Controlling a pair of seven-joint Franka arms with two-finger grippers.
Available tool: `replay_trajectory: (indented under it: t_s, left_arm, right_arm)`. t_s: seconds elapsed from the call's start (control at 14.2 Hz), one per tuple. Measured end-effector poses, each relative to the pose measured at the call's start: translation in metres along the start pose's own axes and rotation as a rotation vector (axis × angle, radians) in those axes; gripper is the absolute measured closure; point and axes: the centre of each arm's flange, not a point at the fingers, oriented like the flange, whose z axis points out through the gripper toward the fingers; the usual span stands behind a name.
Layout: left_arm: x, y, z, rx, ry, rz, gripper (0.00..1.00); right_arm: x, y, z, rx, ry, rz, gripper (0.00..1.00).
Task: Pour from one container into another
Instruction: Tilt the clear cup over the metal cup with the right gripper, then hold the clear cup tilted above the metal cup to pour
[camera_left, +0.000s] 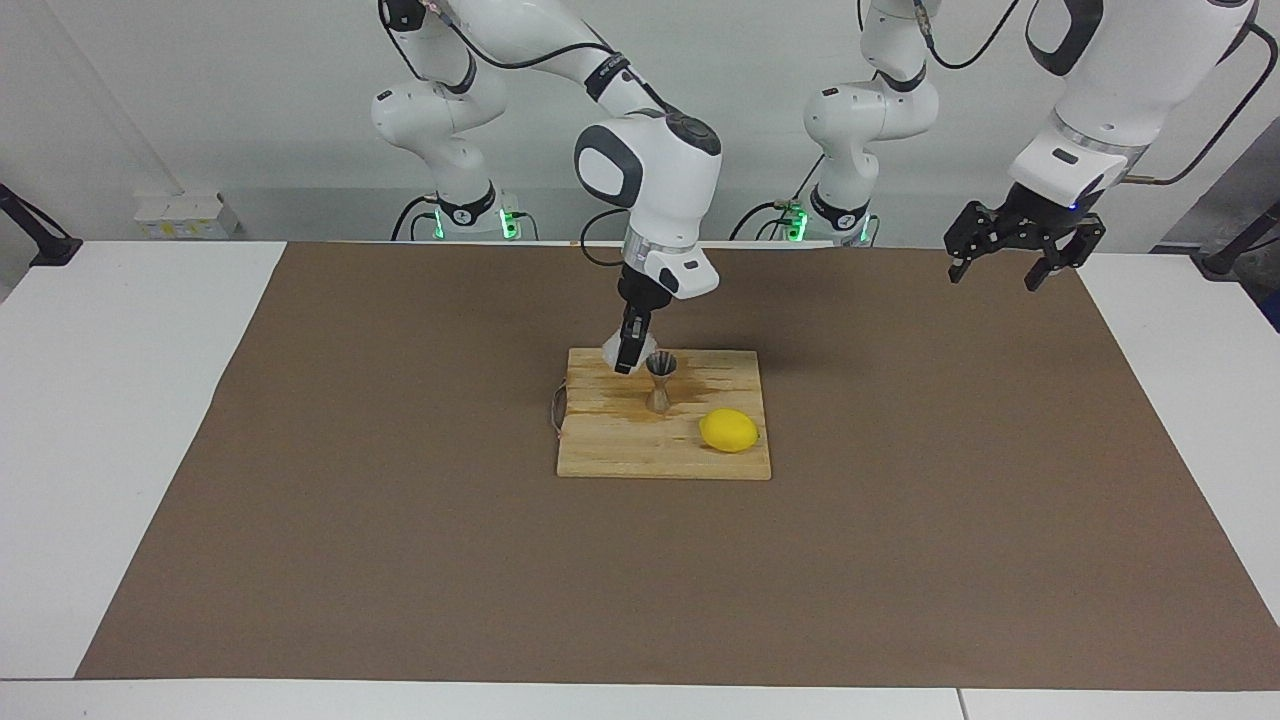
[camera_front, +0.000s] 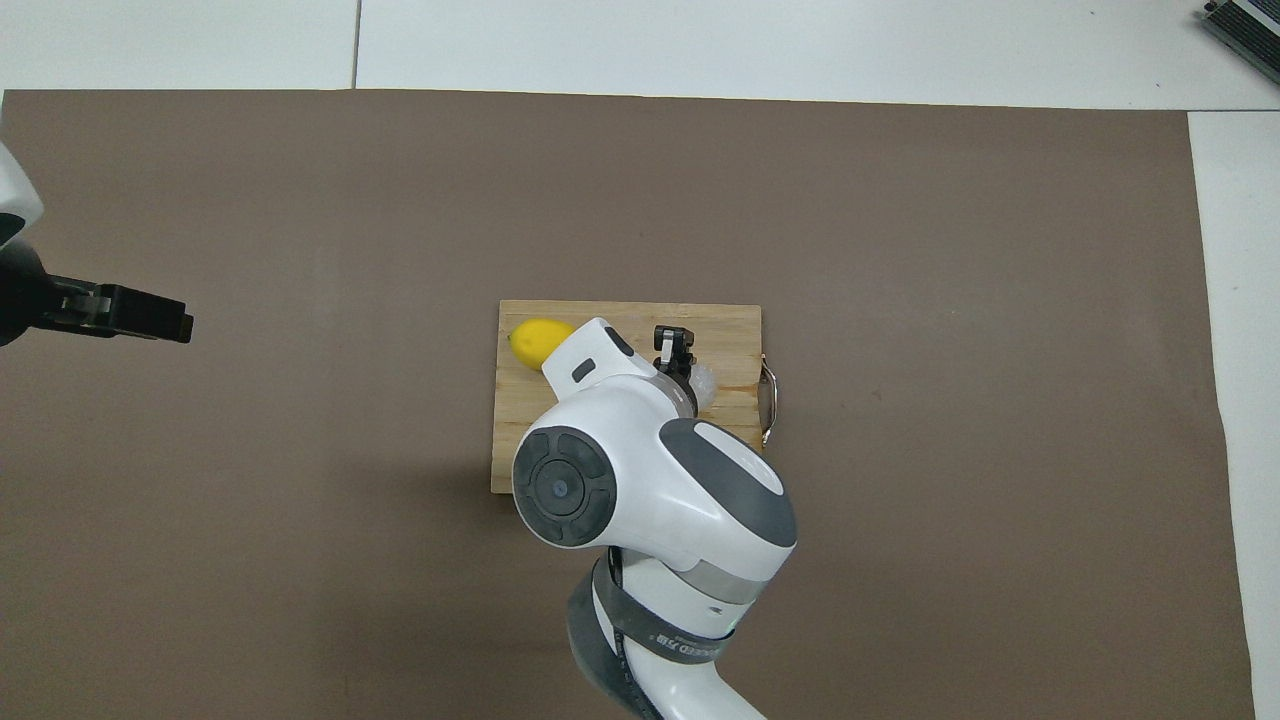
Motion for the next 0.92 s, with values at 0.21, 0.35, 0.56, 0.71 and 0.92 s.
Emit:
replay_trajectory:
  t_s: [0.21, 0.35, 0.56, 0.71, 0.92]
  left_arm:
    - [0.000, 0.000, 0.000, 0.000, 0.000, 0.000, 0.00]
    - [0.000, 0.000, 0.000, 0.000, 0.000, 0.000, 0.00]
    - [0.000, -0.001, 0.000, 0.010, -0.001, 0.007, 0.00]
    - [0.000, -0.002, 0.000, 0.034, -0.003, 0.023, 0.00]
    - [-0.001, 0.001, 0.003, 0.039, -0.016, 0.062, 0.00]
  right_arm:
    - [0.004, -0.003, -0.001, -0.035, -0.021, -0.004, 0.46]
    - [0.005, -0.004, 0.000, -0.051, -0.032, -0.012, 0.46]
    - [0.010, -0.008, 0.002, -0.077, -0.048, -0.015, 0.46]
    - [0.013, -0.012, 0.002, -0.096, -0.059, -0.018, 0.46]
    - [0.012, -0.013, 0.004, -0.111, -0.083, -0.031, 0.46]
